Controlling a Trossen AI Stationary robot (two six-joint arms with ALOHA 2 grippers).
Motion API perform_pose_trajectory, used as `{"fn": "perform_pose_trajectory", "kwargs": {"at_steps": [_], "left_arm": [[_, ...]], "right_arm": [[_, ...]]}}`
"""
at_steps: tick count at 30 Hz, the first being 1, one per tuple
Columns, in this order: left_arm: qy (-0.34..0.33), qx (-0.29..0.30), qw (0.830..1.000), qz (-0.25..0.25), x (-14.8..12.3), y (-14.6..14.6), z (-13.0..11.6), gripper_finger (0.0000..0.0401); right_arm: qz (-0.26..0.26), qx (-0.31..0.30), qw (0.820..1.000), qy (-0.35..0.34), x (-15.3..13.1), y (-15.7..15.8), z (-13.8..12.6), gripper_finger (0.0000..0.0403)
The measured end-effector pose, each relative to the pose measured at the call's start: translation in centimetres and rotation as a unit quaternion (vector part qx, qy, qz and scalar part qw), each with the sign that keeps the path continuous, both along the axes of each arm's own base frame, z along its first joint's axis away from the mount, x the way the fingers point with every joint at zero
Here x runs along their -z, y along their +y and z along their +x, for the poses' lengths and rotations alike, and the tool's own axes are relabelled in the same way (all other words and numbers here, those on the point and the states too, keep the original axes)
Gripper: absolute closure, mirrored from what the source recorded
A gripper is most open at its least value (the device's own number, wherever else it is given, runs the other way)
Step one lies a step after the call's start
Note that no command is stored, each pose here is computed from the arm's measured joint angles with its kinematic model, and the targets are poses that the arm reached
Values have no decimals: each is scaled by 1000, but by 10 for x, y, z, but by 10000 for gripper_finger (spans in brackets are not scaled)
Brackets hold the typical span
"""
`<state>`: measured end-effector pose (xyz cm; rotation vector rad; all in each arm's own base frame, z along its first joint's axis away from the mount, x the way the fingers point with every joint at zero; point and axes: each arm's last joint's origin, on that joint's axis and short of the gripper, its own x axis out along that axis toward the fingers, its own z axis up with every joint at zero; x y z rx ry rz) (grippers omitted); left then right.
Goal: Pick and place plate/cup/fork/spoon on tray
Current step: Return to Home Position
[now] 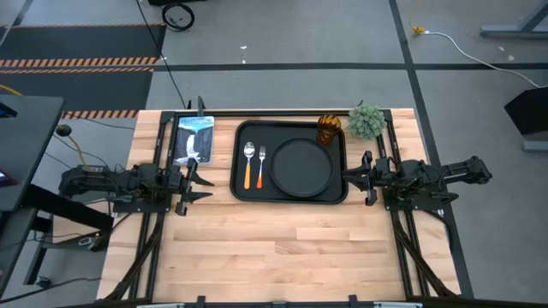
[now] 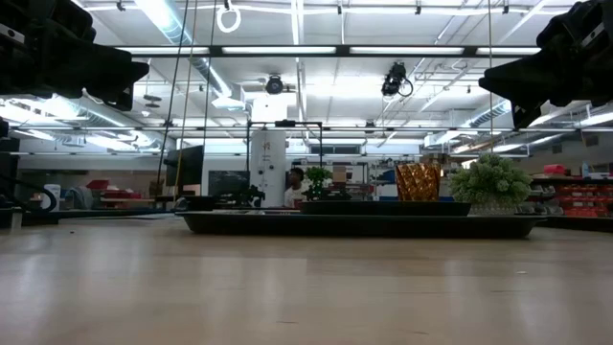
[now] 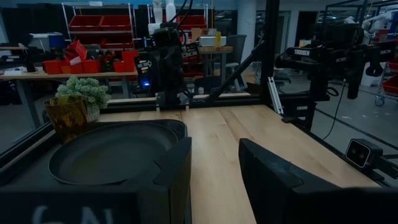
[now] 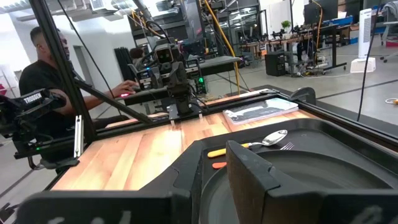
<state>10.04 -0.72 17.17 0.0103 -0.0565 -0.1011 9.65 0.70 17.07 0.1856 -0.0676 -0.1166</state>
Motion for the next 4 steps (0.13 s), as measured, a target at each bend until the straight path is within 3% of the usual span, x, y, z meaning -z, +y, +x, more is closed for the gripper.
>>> {"fn": "perform_pose_trajectory", "kwargs": {"at_steps": [4], "left_arm": [[0,0,1000,0,0,0,0,259]], "right_arm": [[0,0,1000,0,0,0,0,325]]}}
